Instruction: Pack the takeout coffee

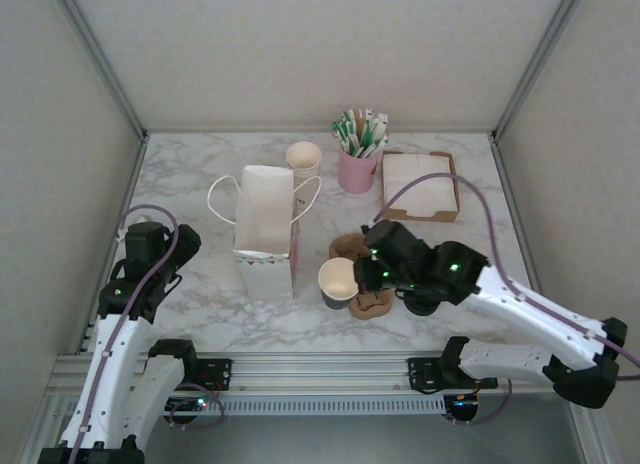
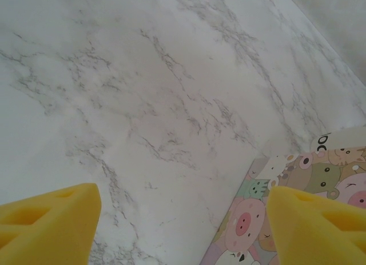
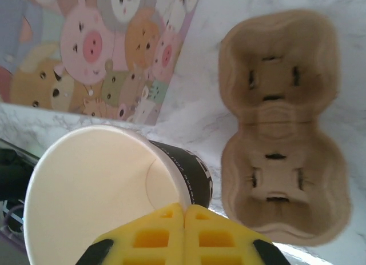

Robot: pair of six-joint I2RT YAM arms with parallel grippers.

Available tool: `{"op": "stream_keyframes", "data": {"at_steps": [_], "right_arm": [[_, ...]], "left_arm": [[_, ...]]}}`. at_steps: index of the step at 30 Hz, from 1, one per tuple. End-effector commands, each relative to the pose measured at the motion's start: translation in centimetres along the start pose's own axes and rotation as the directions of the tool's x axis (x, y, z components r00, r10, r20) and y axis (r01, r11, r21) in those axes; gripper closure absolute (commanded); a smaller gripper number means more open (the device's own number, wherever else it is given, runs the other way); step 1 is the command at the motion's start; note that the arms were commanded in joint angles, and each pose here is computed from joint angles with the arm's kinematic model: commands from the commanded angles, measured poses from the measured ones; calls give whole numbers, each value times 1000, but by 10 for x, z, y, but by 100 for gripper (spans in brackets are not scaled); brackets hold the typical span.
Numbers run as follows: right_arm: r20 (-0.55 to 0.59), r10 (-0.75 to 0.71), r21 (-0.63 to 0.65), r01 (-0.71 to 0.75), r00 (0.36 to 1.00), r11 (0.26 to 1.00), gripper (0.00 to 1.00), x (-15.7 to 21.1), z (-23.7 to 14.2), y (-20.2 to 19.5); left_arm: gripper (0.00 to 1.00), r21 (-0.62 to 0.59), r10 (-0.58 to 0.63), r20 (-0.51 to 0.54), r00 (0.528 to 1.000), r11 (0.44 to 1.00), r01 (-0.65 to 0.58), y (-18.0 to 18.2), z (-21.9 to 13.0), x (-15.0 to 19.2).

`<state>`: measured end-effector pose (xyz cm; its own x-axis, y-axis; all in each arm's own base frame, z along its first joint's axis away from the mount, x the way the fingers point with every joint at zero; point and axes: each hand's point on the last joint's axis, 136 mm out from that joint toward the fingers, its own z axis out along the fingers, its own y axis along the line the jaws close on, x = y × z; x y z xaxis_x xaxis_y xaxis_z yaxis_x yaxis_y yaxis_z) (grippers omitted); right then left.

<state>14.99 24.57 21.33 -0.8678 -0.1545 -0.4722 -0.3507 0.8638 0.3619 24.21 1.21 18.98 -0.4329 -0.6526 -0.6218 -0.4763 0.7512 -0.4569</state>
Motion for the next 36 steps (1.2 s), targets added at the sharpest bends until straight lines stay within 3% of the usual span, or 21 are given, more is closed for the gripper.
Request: {"op": "stream_keyframes", "data": {"at_steps": [1,15,24,28,33,36], "right_arm": [[5,34,-53,-34,999,998,100,0,22,16],[-99,41,37,-38,994,999,100,38,85,-5],[-103,-5,83,14,995,996,81,45,88,-16],[-93,-11,73,18,996,997,68,41,80,-12],[-34,-9,101,12,999,995,57,20,45,-11],[24,46,214,-50,999,976,49,7,15,-33]], "left_arm": [[23,-31,-20,2,1000,999,20,9,-4,2],[21,-45,-25,-8,1000,999,25,16,-4,9],[19,-46,-16,-6,1000,999,16,18,-5,10],[19,-48,-15,-2,1000,999,15,19,-6,10],[18,-52,-10,0,1000,999,10,20,-6,10],[18,-54,-8,1,1000,999,8,20,-7,9]]}}
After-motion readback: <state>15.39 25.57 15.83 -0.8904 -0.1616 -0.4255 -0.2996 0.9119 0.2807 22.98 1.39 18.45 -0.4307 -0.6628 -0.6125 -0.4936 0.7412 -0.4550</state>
